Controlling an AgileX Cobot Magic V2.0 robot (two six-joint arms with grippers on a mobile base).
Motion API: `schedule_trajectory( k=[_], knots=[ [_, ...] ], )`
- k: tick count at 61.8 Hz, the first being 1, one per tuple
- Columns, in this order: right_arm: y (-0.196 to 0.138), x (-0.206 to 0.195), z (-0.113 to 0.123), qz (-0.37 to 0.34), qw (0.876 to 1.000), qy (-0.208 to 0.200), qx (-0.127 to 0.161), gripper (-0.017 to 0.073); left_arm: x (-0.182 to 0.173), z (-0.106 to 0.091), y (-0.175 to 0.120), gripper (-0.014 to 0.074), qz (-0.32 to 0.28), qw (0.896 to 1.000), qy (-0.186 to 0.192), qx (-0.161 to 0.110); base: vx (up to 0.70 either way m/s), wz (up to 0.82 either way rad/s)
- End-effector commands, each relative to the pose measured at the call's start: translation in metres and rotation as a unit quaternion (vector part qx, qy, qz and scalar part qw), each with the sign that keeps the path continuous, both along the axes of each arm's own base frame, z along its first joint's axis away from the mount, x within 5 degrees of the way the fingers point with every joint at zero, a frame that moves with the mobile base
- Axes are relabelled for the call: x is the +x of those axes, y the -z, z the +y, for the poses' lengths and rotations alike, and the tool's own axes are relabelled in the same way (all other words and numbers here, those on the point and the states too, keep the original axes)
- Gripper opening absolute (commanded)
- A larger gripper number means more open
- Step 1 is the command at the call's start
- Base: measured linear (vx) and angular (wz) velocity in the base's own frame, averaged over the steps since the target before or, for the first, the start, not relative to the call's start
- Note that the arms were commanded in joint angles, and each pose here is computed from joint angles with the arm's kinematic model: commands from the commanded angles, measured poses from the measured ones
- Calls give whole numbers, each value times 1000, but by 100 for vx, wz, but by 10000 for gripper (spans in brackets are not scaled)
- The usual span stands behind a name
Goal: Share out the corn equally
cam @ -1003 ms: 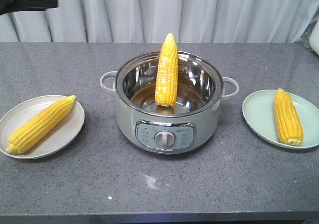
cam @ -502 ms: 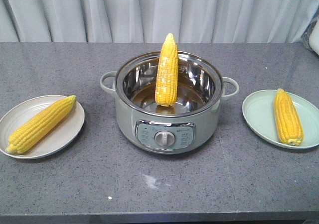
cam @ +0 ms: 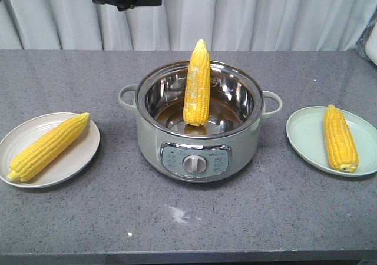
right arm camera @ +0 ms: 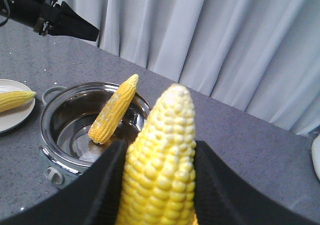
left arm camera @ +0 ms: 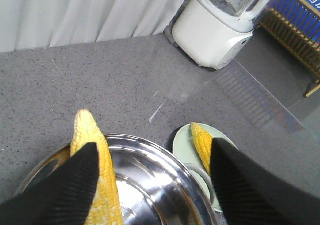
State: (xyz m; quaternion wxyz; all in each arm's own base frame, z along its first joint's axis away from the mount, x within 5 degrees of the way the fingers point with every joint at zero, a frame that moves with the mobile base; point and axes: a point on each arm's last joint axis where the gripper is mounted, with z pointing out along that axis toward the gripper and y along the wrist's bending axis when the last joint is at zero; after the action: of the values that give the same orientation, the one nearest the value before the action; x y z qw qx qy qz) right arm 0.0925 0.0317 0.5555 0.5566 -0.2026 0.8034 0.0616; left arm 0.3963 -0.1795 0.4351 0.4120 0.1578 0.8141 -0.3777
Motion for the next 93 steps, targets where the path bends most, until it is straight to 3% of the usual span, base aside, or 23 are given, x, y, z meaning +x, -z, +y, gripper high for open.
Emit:
schedule_trajectory(
  k=[1, 12, 27, 36, 42, 51, 93],
  knots=[
    [-6, -3, -1, -15, 1000, 2, -1, -1, -10, -2, -29, 608, -45, 998, -12, -49, 0, 0],
    [-6, -3, -1, -15, 1000, 2, -1, -1, 3, -16, -21, 692, -54, 994, -35, -83, 0, 0],
    [-6, -3, -1, -15, 1000, 2, 0, -1, 33, -29, 22, 677, -30, 996, -46, -67, 0, 0],
    [-6, -3, -1, -15, 1000, 2, 0, -1, 44, -35, 38, 668, -23, 996, -54, -74, 0, 0],
    [-6, -3, -1, -15, 1000, 2, 0, -1, 46, -39, 41, 658, -16, 995, -54, -87, 0, 0],
    [-6, -3, -1, -15, 1000, 2, 0, -1, 47, -45, 46, 648, -32, 995, -47, -76, 0, 0],
    [-6, -3, -1, -14, 1000, 0, 3, -1, 61, -55, 70, 620, -29, 995, -58, -80, 0, 0]
  ],
)
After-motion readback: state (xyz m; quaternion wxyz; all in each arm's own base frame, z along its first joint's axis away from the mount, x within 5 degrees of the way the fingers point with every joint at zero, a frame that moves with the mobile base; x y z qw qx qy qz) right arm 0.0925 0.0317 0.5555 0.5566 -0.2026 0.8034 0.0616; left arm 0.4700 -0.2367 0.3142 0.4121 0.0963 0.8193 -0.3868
